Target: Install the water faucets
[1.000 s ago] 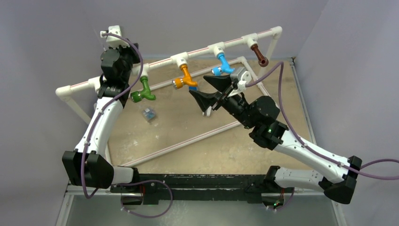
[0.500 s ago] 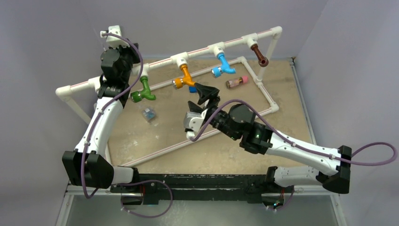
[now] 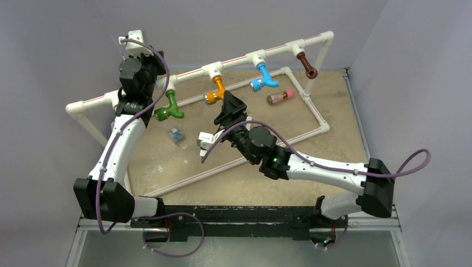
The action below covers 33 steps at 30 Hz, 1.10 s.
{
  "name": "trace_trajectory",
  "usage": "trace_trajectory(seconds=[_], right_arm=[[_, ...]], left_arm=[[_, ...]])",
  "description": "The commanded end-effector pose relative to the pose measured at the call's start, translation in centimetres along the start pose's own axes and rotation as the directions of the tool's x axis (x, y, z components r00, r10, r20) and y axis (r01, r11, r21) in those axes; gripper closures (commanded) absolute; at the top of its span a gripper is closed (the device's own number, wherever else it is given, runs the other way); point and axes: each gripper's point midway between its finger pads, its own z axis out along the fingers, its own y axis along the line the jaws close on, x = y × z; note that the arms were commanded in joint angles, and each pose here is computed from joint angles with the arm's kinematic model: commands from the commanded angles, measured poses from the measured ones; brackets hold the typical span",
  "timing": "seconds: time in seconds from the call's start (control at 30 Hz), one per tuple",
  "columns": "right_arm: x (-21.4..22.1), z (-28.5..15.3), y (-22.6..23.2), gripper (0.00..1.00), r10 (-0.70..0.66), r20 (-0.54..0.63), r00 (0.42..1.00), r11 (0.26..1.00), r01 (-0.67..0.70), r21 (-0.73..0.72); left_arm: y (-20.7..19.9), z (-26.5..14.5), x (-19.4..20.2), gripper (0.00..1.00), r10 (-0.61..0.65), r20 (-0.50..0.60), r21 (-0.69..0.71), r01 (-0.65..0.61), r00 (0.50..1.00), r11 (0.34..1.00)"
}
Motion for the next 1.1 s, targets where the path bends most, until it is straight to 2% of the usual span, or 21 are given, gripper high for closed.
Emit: trace_trajectory(seconds=[0.0,0.3,0.5,0.67,0.8,0.83,0.87,0.97,1.07], right_arm=[[-0.2,0.9,-3.4,0.29,-0.021,-0.04,0.999,0.989,0.027,0.143],[0.1,3.5,-3.5,0.3,0.019,-0.066,0.998,0.985,-0.007,0.175],[0.7,4.2,-3.3,0.38,0.052,-0.074,0.996,0.983,-0.038,0.181],[0.6,4.6,-3.0,0.54,0.077,-0.069,0.995,0.981,-0.064,0.181],[0.7,4.6,-3.0,0.83,0.128,-0.07,0.989,0.974,-0.113,0.195],[0.8,4.6,-3.2,0.95,0.165,-0.068,0.984,0.967,-0.148,0.205],[0.9,4.6,-3.1,1.0,0.203,-0.071,0.976,0.96,-0.185,0.211],[0.8,4.8,-2.6,1.0,0.338,-0.046,0.94,0.92,-0.32,0.226],[0.3,4.9,-2.6,1.0,0.522,0.023,0.852,0.825,-0.512,0.24]], left_arm=[[2.6,-1.3,13.0,1.0,0.0,-0.389,-0.067,-0.028,0.921,0.997],[2.5,-1.4,13.0,1.0,0.001,-0.389,-0.064,-0.028,0.921,0.998],[2.4,-1.4,13.0,1.0,0.0,-0.39,-0.06,-0.026,0.921,0.998],[2.5,-1.4,13.0,1.0,0.0,-0.39,-0.06,-0.026,0.921,0.998],[2.5,-1.4,13.0,1.0,0.0,-0.389,-0.062,-0.026,0.921,0.998],[2.5,-1.4,13.0,1.0,0.0,-0.389,-0.061,-0.026,0.921,0.998],[2.5,-1.4,13.1,1.0,0.0,-0.39,-0.062,-0.026,0.921,0.998],[2.5,-1.4,13.0,1.0,0.0,-0.391,-0.062,-0.026,0.921,0.998],[2.5,-1.3,13.0,1.0,0.0,-0.39,-0.06,-0.025,0.921,0.998]])
